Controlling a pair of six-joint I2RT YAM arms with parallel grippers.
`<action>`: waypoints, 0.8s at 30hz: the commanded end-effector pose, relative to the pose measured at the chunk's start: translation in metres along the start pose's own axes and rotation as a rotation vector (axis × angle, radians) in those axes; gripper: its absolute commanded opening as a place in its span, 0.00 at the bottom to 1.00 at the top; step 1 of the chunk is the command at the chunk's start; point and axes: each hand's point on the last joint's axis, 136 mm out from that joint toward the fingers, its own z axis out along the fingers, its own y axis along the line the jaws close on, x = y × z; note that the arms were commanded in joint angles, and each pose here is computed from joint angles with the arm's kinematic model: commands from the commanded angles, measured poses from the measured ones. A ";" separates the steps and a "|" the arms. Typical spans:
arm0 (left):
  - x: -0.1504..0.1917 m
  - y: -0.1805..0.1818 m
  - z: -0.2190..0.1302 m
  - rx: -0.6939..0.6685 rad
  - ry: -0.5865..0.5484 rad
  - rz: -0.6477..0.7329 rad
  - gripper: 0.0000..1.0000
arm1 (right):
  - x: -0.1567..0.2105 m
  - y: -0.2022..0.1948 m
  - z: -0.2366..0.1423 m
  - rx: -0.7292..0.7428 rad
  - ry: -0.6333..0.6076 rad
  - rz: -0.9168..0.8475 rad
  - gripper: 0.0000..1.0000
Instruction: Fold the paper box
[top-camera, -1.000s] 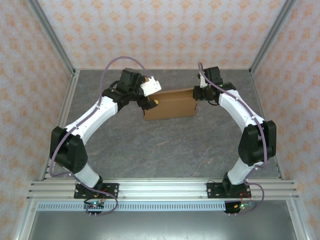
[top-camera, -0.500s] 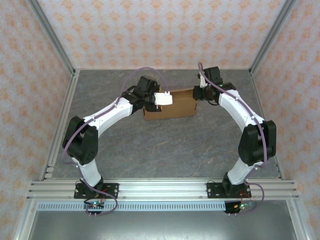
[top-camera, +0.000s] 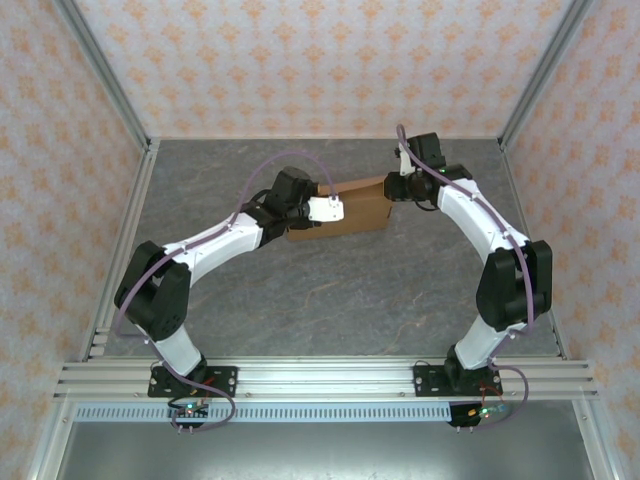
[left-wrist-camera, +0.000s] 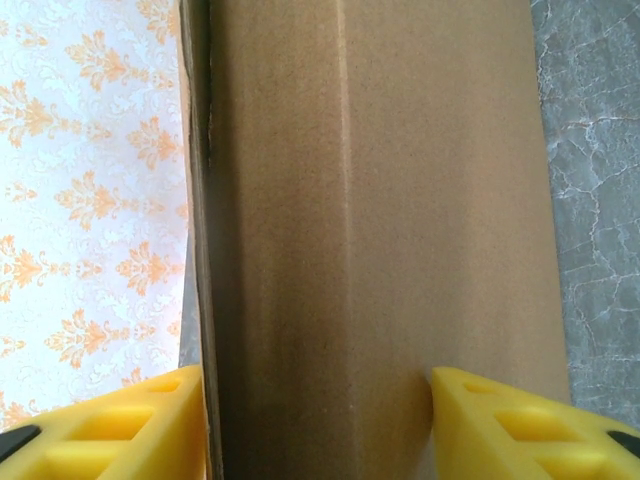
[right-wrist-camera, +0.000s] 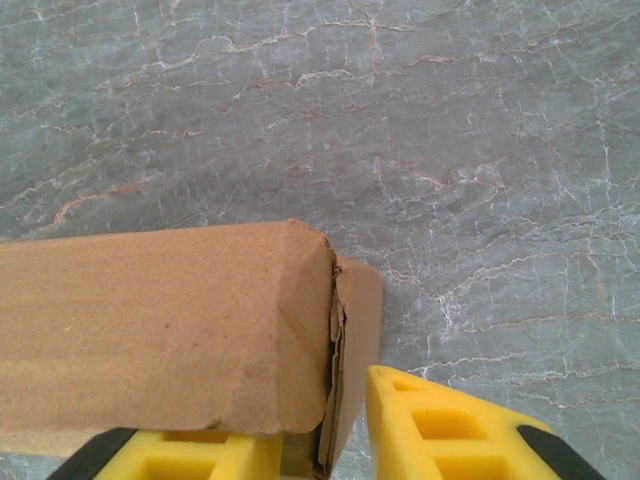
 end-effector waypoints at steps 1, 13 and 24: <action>0.002 -0.002 0.002 0.001 0.031 -0.014 0.56 | 0.018 -0.004 0.000 0.011 0.084 0.009 0.31; 0.004 -0.005 0.012 0.021 0.049 -0.070 0.56 | 0.016 0.004 -0.048 -0.040 0.031 0.005 0.41; 0.008 -0.009 0.013 0.032 0.059 -0.065 0.55 | -0.041 0.015 -0.043 -0.284 -0.090 0.220 0.51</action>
